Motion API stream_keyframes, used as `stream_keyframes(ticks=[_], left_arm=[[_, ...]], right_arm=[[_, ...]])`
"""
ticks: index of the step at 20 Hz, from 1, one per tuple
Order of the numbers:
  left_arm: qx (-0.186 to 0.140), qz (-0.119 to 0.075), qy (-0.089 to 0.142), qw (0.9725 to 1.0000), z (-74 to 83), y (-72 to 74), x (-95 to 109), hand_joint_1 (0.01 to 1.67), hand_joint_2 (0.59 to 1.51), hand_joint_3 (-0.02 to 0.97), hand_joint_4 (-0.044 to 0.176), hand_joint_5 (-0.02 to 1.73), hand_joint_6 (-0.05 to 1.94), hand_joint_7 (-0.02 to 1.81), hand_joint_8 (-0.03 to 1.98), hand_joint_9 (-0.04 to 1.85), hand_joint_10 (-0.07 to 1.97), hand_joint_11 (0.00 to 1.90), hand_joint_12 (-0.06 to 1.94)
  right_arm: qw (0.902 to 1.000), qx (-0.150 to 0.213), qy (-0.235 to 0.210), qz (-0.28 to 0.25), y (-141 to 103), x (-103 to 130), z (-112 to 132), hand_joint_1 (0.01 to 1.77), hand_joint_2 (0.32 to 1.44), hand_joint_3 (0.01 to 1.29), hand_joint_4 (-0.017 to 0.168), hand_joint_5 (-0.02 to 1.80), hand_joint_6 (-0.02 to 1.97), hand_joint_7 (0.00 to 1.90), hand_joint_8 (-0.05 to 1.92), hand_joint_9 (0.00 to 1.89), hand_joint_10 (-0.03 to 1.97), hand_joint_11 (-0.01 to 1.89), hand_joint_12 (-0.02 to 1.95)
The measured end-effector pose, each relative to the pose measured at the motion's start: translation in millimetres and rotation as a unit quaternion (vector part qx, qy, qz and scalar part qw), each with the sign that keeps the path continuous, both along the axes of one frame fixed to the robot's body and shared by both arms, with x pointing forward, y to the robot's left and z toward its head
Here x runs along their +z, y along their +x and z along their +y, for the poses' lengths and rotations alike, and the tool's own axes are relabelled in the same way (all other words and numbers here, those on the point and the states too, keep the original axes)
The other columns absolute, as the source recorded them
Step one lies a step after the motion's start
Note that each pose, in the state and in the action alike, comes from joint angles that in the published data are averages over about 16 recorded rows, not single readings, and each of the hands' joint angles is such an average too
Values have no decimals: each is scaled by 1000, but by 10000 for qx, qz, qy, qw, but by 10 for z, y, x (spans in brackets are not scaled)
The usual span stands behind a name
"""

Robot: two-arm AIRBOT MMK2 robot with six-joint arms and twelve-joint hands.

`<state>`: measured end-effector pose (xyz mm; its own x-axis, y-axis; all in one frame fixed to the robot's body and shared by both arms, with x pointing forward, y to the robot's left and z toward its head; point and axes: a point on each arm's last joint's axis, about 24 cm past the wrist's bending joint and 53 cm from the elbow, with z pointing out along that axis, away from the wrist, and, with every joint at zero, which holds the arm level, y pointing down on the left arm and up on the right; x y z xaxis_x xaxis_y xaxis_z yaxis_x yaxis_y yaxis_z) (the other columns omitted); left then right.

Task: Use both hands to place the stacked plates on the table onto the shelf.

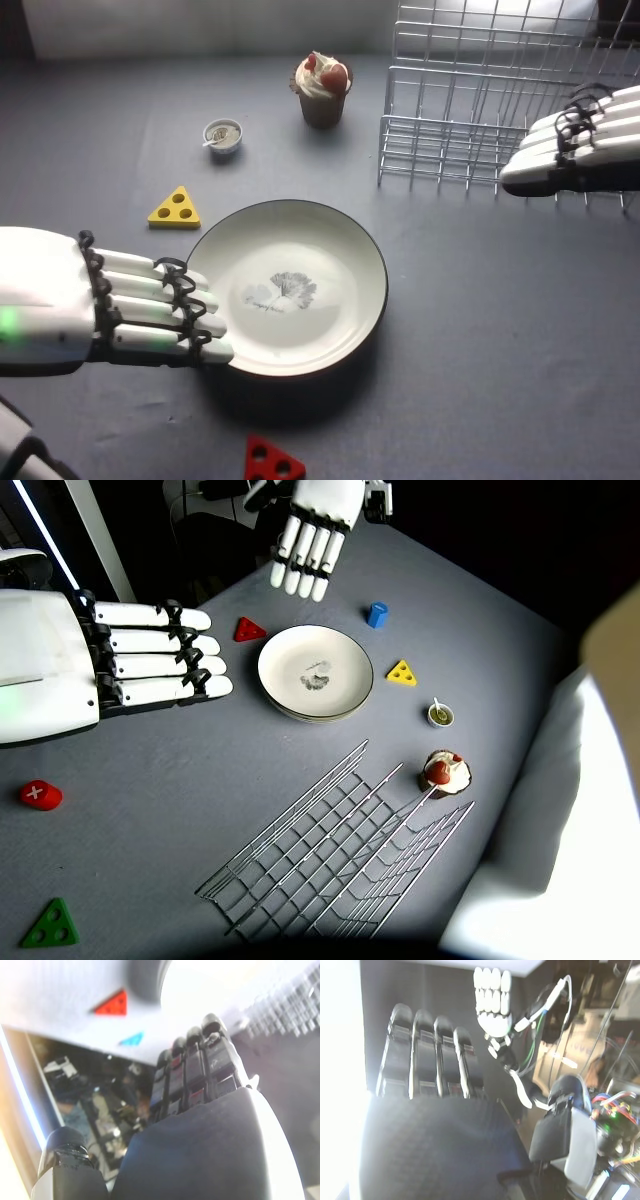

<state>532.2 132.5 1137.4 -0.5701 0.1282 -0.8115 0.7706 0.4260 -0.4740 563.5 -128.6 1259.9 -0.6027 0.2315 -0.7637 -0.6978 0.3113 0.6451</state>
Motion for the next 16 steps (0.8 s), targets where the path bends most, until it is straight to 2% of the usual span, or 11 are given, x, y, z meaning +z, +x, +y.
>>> stream_keyframes(ticks=[7,16], left_arm=[[140,69,64,9999,-63,207,-200,66,948,15,-3,103,9,133,21,123,2,121,14],[179,87,97,9998,-129,336,-329,62,951,15,-2,102,9,133,21,127,2,127,13]], right_arm=[[9997,60,-39,-236,-21,-32,141,28,911,17,4,139,17,198,3,199,-2,184,18],[9979,-3,-285,-581,18,-123,262,29,927,16,4,133,17,188,4,191,-3,168,18]])
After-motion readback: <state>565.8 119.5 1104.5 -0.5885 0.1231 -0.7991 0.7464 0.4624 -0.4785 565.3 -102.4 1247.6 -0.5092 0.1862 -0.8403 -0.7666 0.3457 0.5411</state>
